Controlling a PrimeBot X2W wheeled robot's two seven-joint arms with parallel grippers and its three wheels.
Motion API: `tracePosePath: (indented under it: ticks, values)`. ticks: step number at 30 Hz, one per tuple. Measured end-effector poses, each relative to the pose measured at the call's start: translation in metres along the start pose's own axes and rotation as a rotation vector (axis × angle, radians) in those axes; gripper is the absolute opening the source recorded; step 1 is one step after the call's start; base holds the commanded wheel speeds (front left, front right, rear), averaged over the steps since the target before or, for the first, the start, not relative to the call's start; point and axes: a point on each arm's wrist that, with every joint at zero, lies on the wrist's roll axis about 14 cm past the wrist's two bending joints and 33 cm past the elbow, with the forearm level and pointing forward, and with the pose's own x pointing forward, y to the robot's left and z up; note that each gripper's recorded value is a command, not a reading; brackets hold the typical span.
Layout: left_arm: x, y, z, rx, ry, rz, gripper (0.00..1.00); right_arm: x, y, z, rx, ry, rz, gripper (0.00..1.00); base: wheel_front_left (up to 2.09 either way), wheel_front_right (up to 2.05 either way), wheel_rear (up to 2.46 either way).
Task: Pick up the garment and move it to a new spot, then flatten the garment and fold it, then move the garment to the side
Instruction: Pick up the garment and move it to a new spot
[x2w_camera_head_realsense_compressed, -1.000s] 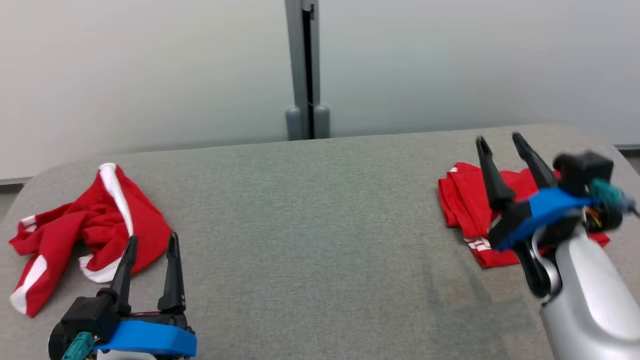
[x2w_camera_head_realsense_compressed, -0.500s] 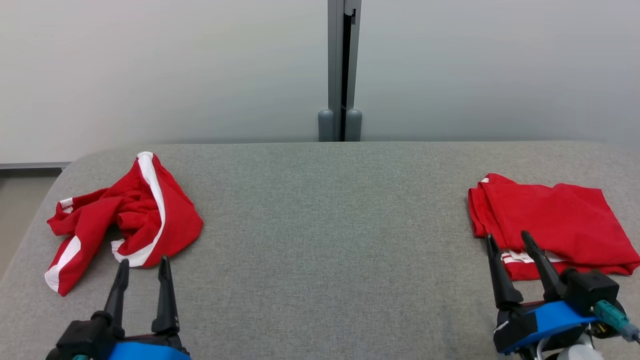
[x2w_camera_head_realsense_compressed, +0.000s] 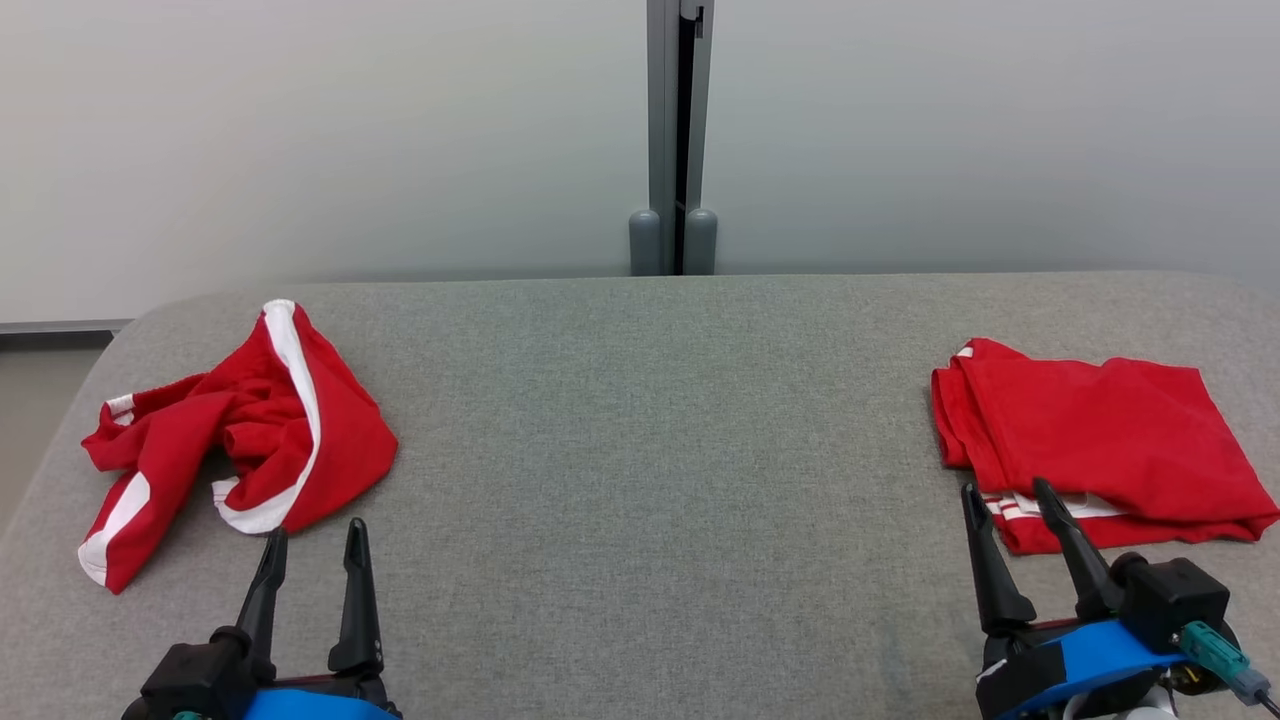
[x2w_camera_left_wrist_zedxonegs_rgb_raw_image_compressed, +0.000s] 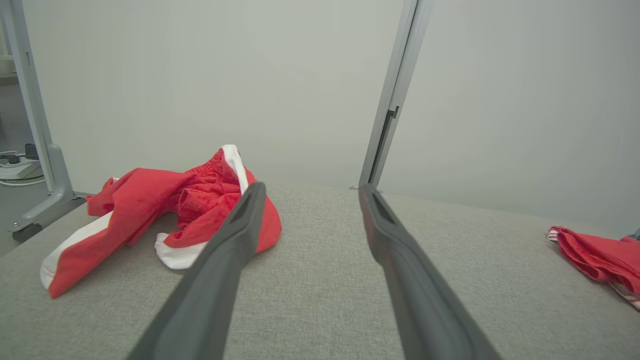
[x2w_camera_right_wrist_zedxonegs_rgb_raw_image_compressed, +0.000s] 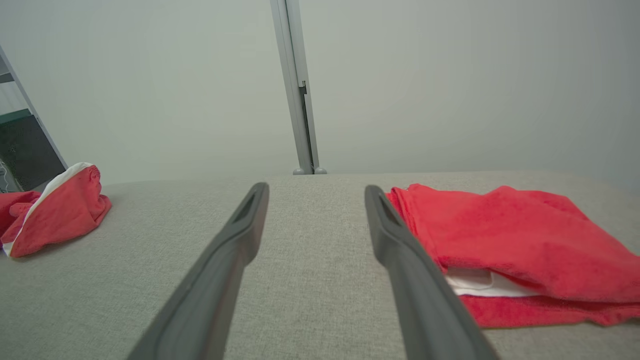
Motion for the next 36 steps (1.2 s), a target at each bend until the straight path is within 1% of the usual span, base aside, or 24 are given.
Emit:
tracePosePath:
  ticks: [10, 16, 21, 27, 32, 36]
  values:
    - [0.001, -0.002, -0.001, -0.008, 0.001, -0.003, 1.00, -0.001, 0.000, -0.003, 0.002, 0.008, 0.000, 1.00, 0.00, 0.00, 0.00]
    - [-0.002, 0.011, 0.008, -0.001, -0.025, 0.037, 1.00, 0.004, 0.015, -0.003, 0.008, 0.008, 0.043, 1.00, 0.00, 0.00, 0.00]
    - [-0.015, 0.029, 0.015, 0.011, -0.046, 0.096, 1.00, 0.014, 0.041, -0.008, 0.019, 0.021, 0.118, 1.00, 0.00, 0.00, 0.00]
    - [-0.040, 0.058, 0.023, 0.033, -0.069, 0.194, 1.00, 0.026, 0.082, -0.014, 0.045, 0.039, 0.230, 1.00, 0.00, 0.00, 0.00]
    - [-0.063, 0.079, 0.026, 0.037, -0.077, 0.277, 1.00, 0.034, 0.115, -0.020, 0.056, 0.058, 0.319, 1.00, 0.00, 0.00, 0.00]
    - [-0.077, 0.092, 0.025, 0.036, -0.074, 0.332, 1.00, 0.040, 0.134, -0.025, 0.061, 0.071, 0.372, 1.00, 0.00, 0.00, 0.00]
